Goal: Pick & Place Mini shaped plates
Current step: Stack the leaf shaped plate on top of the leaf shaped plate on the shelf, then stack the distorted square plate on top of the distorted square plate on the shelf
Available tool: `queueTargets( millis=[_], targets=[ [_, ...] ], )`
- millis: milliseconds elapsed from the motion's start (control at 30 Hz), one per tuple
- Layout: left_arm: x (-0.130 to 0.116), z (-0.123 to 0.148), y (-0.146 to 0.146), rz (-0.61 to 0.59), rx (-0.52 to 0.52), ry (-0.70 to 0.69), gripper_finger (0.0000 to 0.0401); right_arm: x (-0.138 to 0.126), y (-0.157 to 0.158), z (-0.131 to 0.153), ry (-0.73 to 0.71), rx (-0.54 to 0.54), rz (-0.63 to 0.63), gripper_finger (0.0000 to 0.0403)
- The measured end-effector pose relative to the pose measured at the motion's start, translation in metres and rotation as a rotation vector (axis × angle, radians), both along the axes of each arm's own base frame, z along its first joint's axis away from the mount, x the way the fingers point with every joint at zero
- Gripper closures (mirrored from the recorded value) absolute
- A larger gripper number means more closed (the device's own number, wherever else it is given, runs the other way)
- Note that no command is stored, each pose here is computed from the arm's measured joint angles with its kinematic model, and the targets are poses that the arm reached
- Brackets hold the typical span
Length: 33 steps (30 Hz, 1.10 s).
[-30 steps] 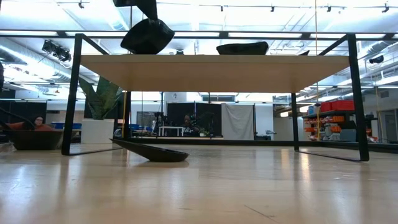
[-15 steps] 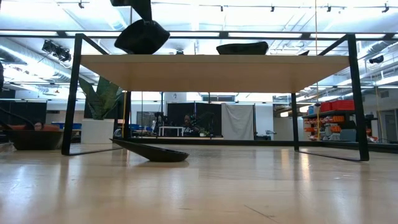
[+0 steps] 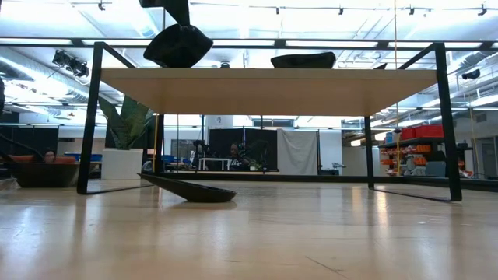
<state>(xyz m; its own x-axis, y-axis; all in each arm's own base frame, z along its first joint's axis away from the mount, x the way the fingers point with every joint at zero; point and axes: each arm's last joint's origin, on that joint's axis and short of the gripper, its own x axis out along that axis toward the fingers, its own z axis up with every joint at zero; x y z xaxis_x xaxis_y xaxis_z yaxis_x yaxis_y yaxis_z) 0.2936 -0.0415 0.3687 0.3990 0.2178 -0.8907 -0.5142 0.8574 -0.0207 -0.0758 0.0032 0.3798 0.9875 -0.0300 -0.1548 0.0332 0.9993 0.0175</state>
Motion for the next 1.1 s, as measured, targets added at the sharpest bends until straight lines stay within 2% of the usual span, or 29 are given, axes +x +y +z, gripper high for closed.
queueTargets(
  millis=[500, 733, 900, 1100],
  targets=[
    [-0.001, -0.001, -0.001, -0.004, -0.039, 0.013, 0.0332, 0.000, 0.000, 0.000, 0.000, 0.000, 0.000, 0.0396],
    [-0.001, -0.001, -0.002, -0.017, -0.069, 0.018, 0.0315, 0.000, 0.000, 0.000, 0.000, 0.000, 0.000, 0.0396],
    [-0.011, 0.006, -0.001, -0.016, -0.083, 0.023, 0.0314, 0.000, 0.000, 0.000, 0.000, 0.000, 0.000, 0.0396],
    [-0.035, 0.013, 0.006, 0.065, -0.009, 0.087, 0.0314, 0.000, 0.000, 0.000, 0.000, 0.000, 0.000, 0.0396]
  ],
)
